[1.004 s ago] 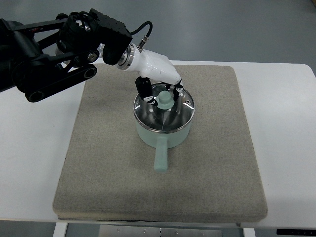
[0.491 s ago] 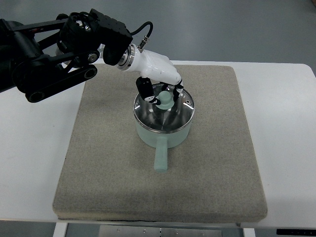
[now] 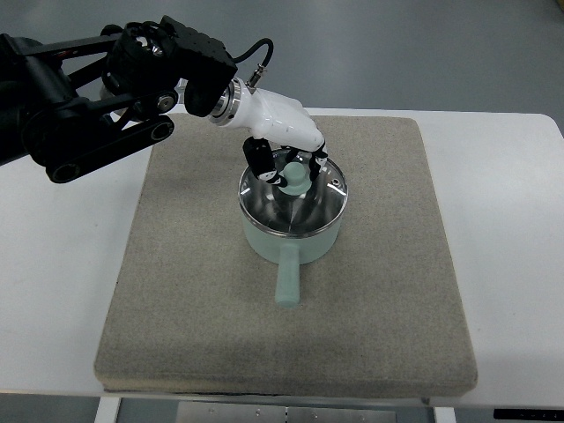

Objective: Place lid left of pot with left hand
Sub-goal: 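Close the left hand fingers around the knob and lift the lid, then carry the lid beside the saucepan and set it on the pad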

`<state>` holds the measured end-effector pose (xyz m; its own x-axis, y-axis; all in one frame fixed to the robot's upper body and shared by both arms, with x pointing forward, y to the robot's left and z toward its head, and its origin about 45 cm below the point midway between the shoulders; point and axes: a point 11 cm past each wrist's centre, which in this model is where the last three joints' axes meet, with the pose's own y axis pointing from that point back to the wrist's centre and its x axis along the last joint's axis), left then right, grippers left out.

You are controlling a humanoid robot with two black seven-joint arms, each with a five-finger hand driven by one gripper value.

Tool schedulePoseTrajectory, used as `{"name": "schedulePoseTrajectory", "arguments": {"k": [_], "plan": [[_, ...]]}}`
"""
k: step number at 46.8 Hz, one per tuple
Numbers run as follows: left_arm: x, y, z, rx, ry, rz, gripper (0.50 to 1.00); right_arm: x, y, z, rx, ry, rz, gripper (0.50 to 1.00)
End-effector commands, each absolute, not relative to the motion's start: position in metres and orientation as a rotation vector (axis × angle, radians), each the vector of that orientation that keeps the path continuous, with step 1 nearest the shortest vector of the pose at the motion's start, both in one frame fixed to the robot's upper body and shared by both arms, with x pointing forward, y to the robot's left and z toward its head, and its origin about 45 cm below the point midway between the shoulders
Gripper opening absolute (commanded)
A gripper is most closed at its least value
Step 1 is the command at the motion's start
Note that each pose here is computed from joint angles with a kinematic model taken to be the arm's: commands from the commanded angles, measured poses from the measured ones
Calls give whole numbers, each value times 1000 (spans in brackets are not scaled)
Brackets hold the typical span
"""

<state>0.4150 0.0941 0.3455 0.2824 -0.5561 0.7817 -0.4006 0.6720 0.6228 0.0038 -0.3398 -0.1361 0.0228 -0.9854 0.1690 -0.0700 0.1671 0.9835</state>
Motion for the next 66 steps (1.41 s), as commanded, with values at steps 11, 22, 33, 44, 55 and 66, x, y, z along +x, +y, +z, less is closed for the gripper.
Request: {"name": "schedulePoseTrajectory", "arguments": {"k": [11, 22, 33, 44, 55, 66], "plan": [[415, 92, 350, 884, -1344, -116, 500, 4, -340, -136, 1145, -1313, -1030, 921], [416, 93, 354, 881, -1348, -106, 500, 4, -340, -136, 1145, -1313, -1030, 921], [415, 93, 355, 877, -1352, -108, 500, 4, -340, -136, 1145, -1313, -1030, 921], [414, 91, 355, 872, -1354, -110, 500, 4, -340, -136, 1145, -1313, -1030, 921], [414, 90, 362, 848, -1375, -87, 500, 4, -340, -136, 1145, -1313, -1030, 921], [416, 92, 371, 837, -1385, -60, 500, 4, -340, -136, 1145, -1313, -1030, 921]]}}
